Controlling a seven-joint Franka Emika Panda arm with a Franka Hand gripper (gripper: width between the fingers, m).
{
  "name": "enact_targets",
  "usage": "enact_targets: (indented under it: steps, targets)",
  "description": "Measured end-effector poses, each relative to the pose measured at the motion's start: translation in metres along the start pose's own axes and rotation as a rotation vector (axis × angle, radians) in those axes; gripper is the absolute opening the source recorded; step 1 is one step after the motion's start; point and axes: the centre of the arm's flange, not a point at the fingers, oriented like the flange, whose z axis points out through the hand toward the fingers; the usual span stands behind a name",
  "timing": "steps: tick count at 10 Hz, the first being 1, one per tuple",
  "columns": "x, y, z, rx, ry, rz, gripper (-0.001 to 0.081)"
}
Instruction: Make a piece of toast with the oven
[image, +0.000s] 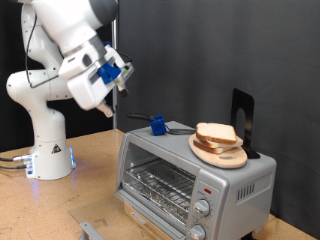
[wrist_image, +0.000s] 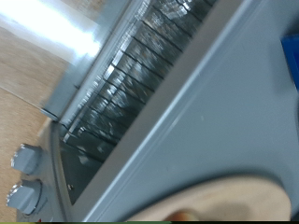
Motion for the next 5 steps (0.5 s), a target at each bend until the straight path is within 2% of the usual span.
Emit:
enact_targets:
  steps: [1,2,3,5]
  targets:
    - [0.001,-0.007,-0.006,-0.066,0.002,-0.034,0.0808]
    - [0.000,-0.005,-0.004,-0.044,-0.004,-0.018,0.0808]
    - [-0.004,-0.008,-0.002,-0.022,-0.036,-0.049,0.0808]
    - [-0.010,-0.034,-0.006,0.018,-0.063,-0.214,0.0808]
